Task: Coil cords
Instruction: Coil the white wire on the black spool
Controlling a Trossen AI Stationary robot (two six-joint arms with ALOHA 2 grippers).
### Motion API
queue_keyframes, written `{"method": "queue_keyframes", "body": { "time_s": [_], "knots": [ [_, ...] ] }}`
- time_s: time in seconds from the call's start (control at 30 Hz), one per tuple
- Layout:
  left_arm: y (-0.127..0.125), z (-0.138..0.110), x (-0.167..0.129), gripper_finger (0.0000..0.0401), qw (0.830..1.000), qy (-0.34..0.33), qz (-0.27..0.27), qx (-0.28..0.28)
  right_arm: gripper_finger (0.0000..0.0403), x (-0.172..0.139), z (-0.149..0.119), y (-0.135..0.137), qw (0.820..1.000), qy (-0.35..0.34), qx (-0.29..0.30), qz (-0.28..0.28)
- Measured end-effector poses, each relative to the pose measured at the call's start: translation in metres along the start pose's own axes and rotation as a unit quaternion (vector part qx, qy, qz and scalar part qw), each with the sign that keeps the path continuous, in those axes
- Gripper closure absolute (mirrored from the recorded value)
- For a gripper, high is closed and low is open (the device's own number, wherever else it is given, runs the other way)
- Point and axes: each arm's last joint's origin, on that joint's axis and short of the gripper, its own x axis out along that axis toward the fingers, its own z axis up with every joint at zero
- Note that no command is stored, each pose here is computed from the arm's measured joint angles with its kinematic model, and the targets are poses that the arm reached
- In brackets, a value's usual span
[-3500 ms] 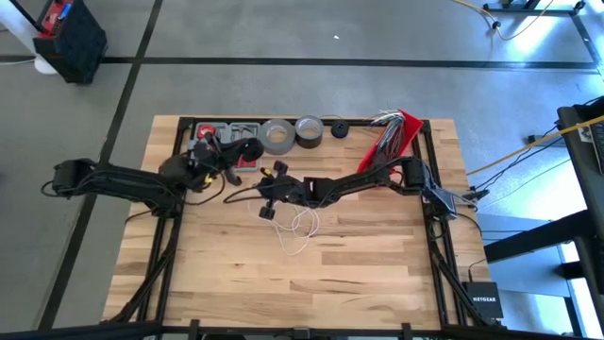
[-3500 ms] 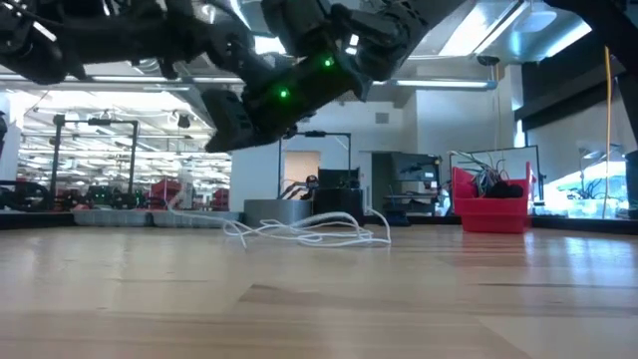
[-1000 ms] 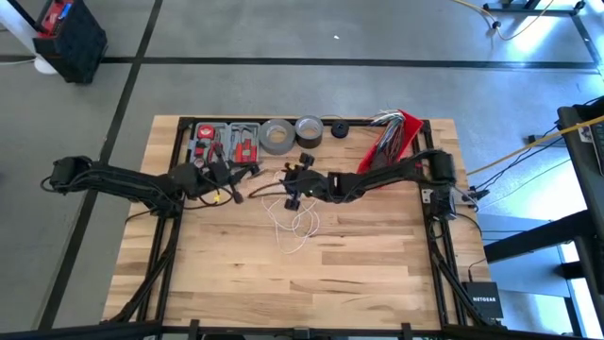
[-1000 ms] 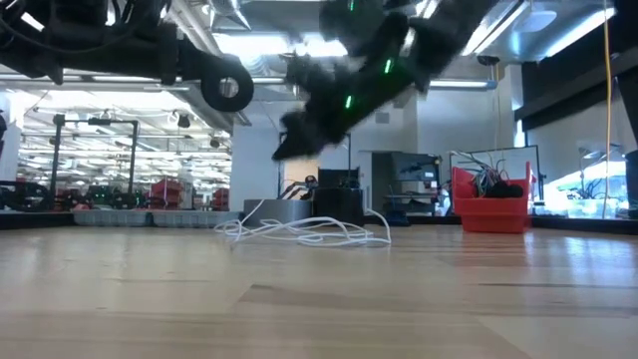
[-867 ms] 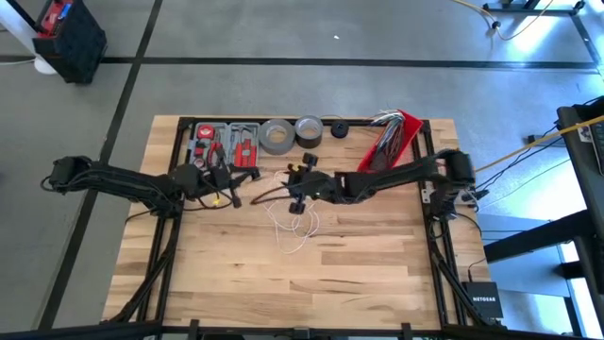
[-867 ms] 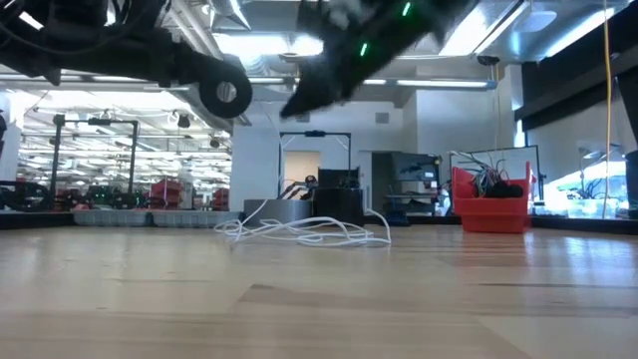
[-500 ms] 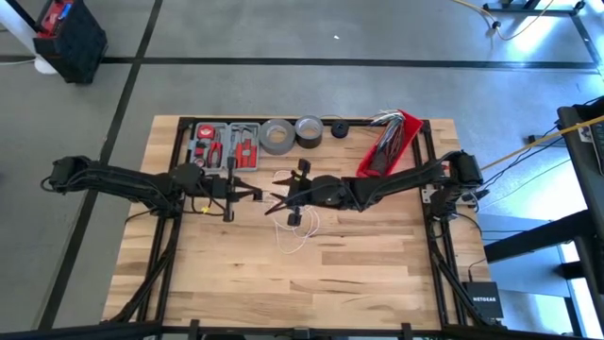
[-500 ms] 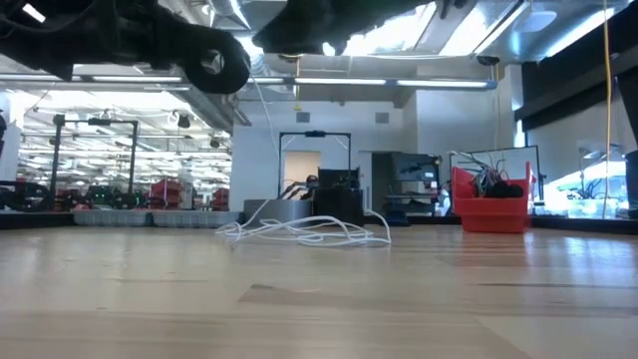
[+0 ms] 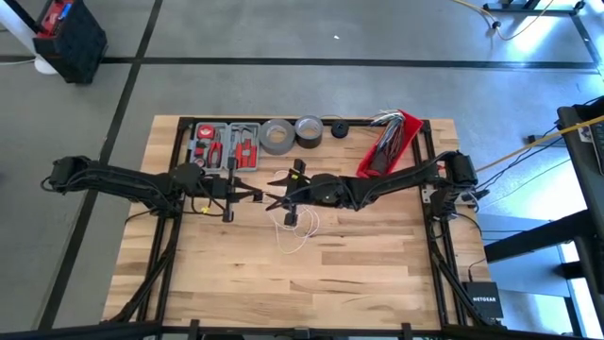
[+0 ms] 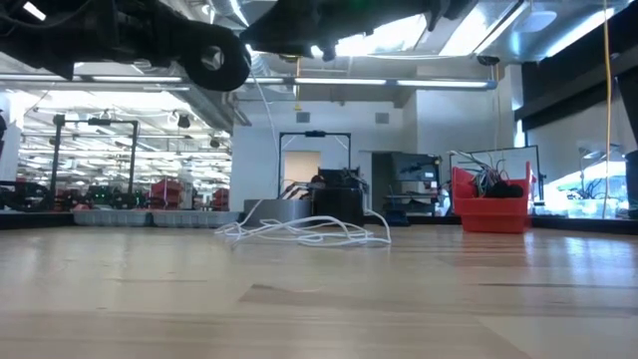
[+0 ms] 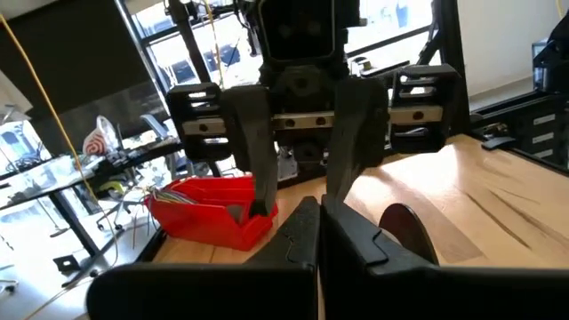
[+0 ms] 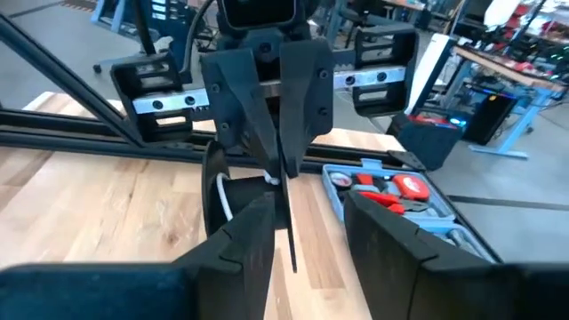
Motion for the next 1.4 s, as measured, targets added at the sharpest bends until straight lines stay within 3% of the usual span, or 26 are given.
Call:
{"method": "queue_keyframes", "body": {
  "time_s": [0.37,0.5,0.7,0.97,1.13,1.4],
  "knots": [
    [0.0,0.001,0.0,0.0401,1.0,-0.003,0.0,0.0,0.0268,0.013,-0.014,-0.003,1.0,-0.001,0.003,-0.008],
    [0.0,0.0,0.0,0.0401,1.0,-0.001,-0.001,-0.002,0.0305,0.013,-0.013,-0.002,1.0,-0.005,0.004,0.0],
    [0.0,0.0,0.0,0.0401,1.0,0.001,-0.003,-0.004,0.039,0.013,-0.013,-0.001,1.0,-0.007,-0.003,0.015],
    [0.0,0.0,0.0,0.0399,1.0,0.005,0.011,-0.011,0.0395,0.013,-0.014,-0.001,1.0,-0.002,-0.005,0.014],
    [0.005,0.0,-0.004,0.0357,0.996,0.029,0.087,-0.015,0.0391,0.009,-0.011,-0.005,0.999,0.013,-0.017,-0.027],
    [0.01,0.005,-0.021,0.0279,0.988,0.061,0.14,0.005,0.0395,-0.019,0.023,0.011,0.996,-0.011,-0.039,-0.078]
  ]
}}
